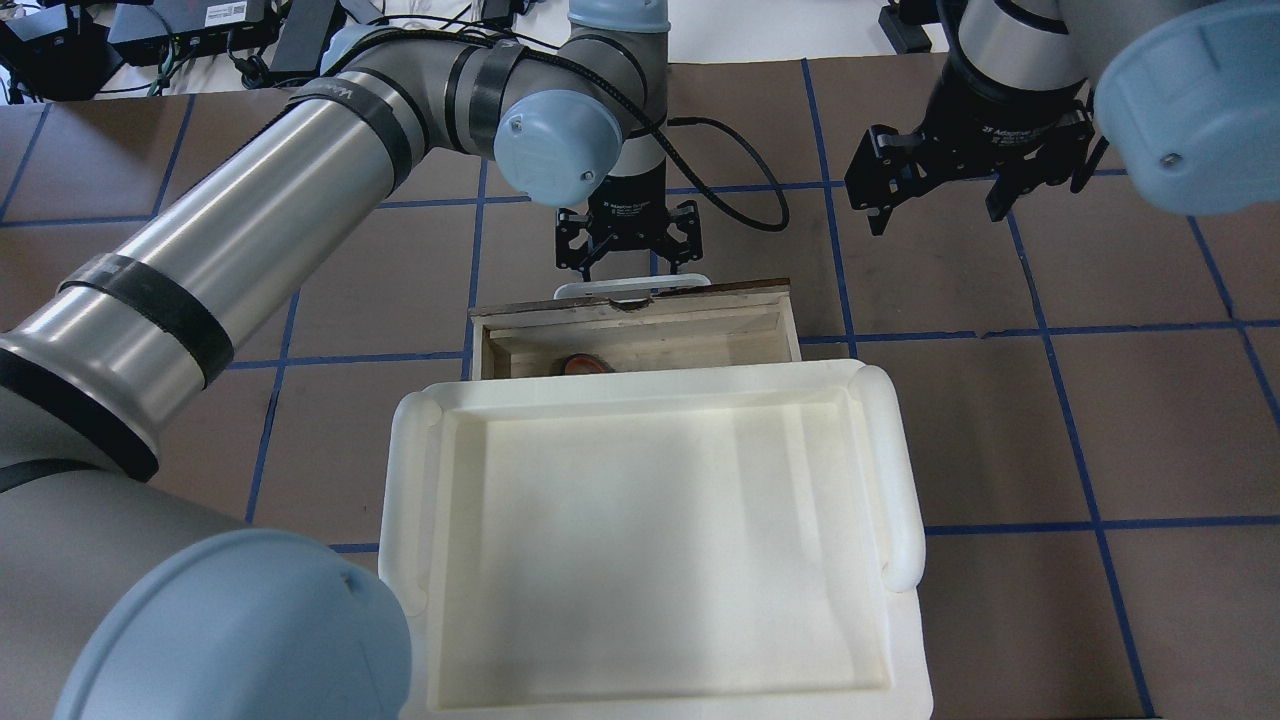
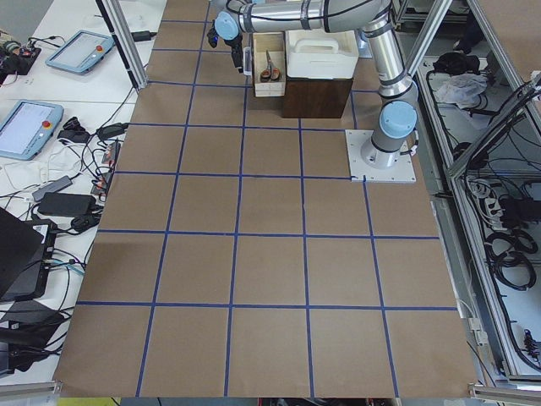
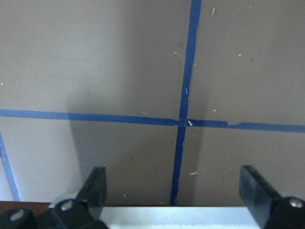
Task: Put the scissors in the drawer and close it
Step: 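Push the drawer closed with the left gripper, away from the robot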
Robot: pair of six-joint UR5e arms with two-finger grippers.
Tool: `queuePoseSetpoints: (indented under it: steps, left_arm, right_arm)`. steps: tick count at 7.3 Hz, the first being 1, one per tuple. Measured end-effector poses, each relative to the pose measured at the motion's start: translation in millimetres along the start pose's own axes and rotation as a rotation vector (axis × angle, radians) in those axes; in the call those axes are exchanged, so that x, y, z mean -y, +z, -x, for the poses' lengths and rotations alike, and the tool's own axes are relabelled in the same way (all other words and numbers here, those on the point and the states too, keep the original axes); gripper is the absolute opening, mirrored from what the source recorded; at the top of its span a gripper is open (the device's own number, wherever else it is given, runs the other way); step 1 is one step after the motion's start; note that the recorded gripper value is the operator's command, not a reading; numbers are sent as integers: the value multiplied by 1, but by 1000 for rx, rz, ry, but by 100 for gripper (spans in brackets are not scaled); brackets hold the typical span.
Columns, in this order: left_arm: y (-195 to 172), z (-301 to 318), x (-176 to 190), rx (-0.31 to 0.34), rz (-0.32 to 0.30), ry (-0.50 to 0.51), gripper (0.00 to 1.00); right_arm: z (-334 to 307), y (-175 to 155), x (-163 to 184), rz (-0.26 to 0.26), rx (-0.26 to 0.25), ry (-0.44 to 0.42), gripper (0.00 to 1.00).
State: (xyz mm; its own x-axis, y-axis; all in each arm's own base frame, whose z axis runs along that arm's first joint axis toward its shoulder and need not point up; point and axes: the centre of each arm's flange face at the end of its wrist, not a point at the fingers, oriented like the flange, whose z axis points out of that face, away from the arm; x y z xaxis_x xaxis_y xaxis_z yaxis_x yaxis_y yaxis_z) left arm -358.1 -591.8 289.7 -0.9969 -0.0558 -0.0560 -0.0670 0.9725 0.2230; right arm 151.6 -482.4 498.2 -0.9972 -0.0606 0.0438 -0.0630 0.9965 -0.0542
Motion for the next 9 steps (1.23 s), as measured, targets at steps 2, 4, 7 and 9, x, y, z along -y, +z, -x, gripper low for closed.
queuePoseSetpoints:
  steps: [2,4,7,9]
  left_arm:
    - [3,8,-21,21,47,0,100]
    - [6,17,-42,56,127,4,100]
    - [28,25,-66,60,219,28,100]
    - [31,27,-71,50,233,46,100]
  right_arm:
    - [0,0,0,0,0,0,100]
    - [0,0,0,2,0,1,100]
    - [-1,0,0,-3,0,4,100]
    - [-5,0,1,-4,-2,12,100]
